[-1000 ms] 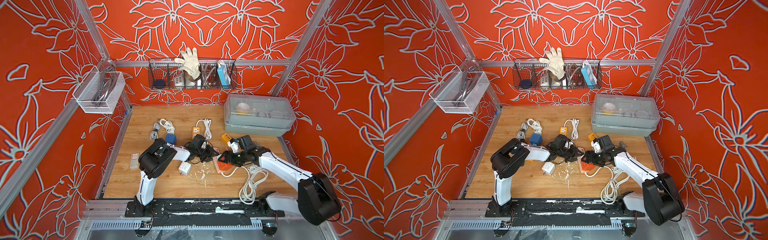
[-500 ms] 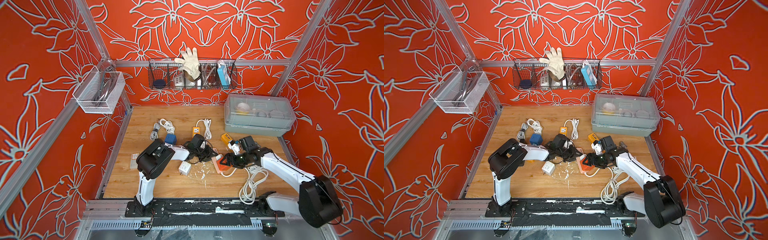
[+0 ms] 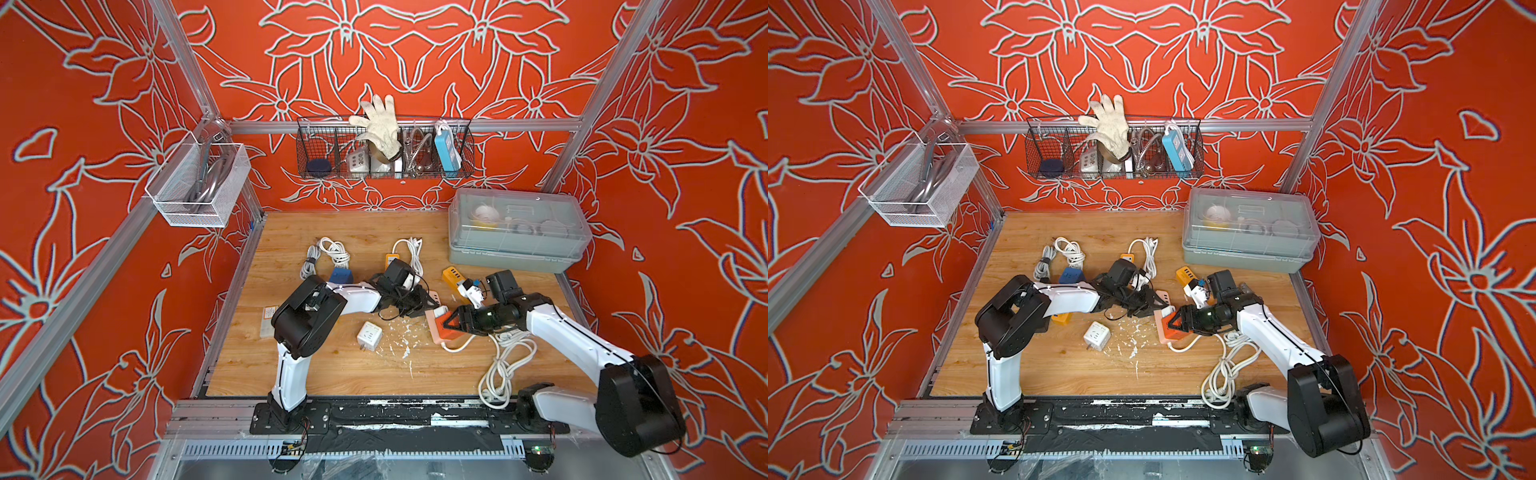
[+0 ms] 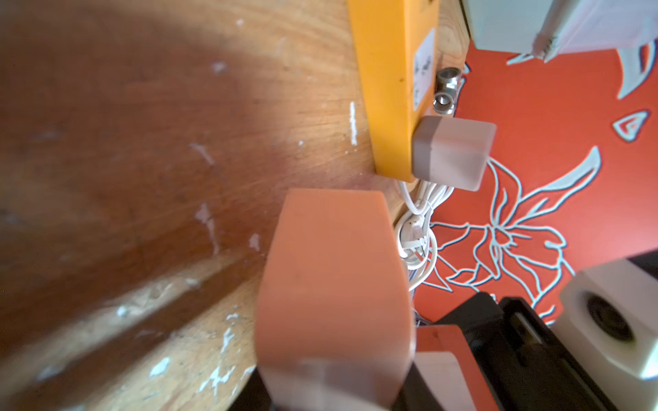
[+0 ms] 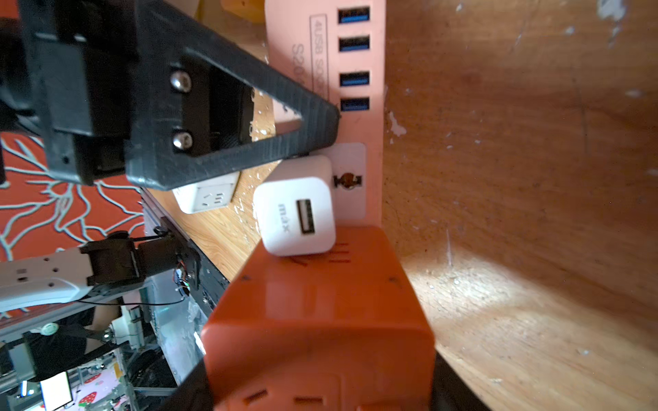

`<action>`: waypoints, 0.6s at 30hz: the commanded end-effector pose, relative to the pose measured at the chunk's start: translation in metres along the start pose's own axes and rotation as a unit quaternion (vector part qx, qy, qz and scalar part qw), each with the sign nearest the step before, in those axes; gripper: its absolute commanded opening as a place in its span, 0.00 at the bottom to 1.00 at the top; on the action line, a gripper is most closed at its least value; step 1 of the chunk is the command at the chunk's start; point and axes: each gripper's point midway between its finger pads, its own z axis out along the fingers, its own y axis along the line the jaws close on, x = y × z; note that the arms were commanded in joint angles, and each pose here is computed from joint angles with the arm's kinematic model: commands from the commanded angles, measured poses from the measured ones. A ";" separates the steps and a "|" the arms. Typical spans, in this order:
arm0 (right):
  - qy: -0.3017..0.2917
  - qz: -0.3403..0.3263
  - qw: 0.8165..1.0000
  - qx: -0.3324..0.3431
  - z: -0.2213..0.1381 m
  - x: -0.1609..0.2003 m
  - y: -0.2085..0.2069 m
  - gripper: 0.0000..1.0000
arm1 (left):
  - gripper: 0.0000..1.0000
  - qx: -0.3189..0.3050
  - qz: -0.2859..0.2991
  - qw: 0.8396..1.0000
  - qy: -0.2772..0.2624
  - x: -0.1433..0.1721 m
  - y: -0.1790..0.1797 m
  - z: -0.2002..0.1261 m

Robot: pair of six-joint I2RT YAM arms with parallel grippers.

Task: Pull the plug off the socket
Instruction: Remove the plug from the socket, then place the socket at the center of the board.

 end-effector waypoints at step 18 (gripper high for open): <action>-0.108 0.017 0.994 0.025 -0.054 -0.005 0.013 0.40 | 0.17 -0.084 0.009 0.995 0.047 0.000 0.053 -0.009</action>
